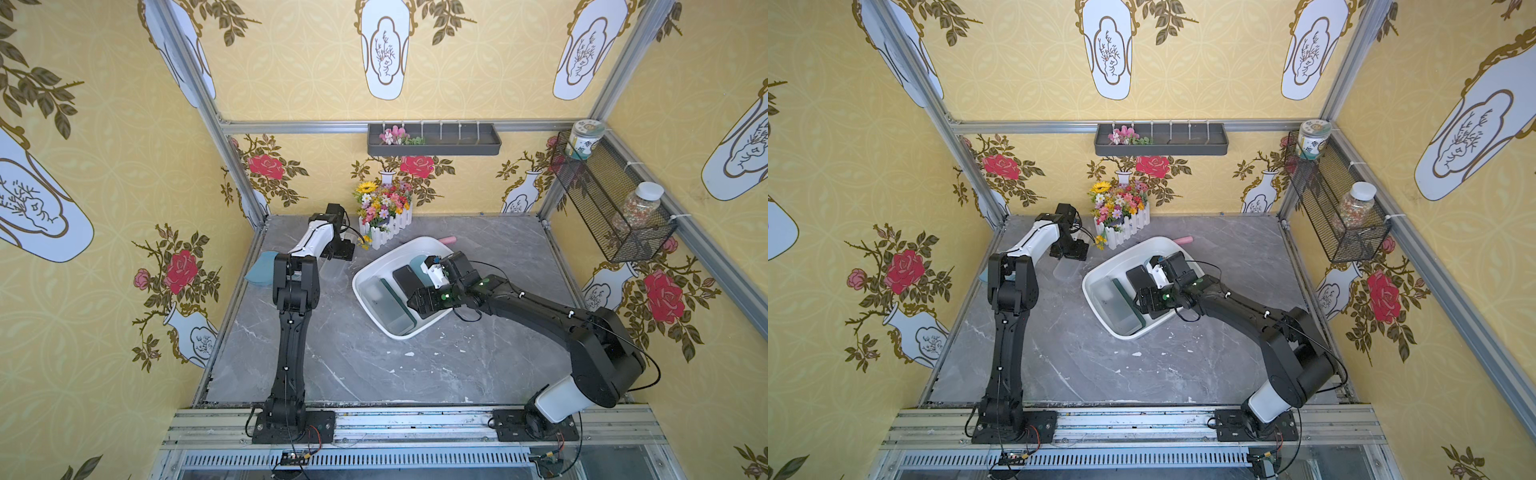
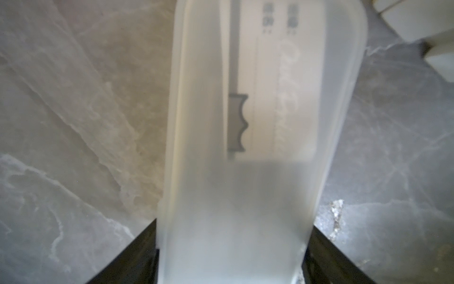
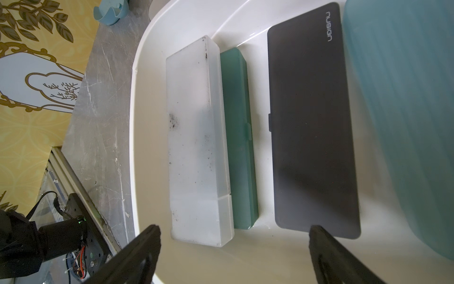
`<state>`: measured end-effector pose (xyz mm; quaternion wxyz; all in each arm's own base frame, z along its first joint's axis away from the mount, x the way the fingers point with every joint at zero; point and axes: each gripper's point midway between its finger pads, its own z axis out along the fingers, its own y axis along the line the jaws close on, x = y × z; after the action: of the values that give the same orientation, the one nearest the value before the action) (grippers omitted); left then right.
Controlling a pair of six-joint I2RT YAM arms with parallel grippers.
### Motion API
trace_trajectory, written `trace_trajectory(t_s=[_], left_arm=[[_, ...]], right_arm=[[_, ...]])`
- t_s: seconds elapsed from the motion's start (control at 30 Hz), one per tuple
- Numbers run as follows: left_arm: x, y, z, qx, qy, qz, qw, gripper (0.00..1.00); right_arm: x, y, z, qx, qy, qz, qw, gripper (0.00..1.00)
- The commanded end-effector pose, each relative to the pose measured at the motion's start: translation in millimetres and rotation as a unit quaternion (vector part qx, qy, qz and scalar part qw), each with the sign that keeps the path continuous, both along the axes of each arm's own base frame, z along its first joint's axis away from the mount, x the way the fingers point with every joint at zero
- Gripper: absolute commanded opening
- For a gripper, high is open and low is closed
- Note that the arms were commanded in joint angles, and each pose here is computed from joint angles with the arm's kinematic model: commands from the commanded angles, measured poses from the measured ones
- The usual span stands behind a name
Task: Put the pencil case into the storage box
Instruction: Pick up the pencil case from the center of the board.
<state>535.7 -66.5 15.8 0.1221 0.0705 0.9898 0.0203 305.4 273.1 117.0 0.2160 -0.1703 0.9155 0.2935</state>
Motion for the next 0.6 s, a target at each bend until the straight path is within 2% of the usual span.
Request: trace_trajectory(t_s=[0.0,0.17,0.57], left_arm=[[-12,3,-10,0.013,0.019,0.012,1.000,0.80],[-17,-7,-6,-0.011,0.018,0.031,0.999,0.80],[-30,-11,5,0.003,-0.002,0.048,0.999,0.77]], right_arm=[[1,2,2,0.006,-0.002,-0.003,1.000,0.97],[1,1,3,0.006,-0.003,-0.005,1.000,0.97],[-3,8,10,0.026,-0.001,-0.005,1.000,0.97]])
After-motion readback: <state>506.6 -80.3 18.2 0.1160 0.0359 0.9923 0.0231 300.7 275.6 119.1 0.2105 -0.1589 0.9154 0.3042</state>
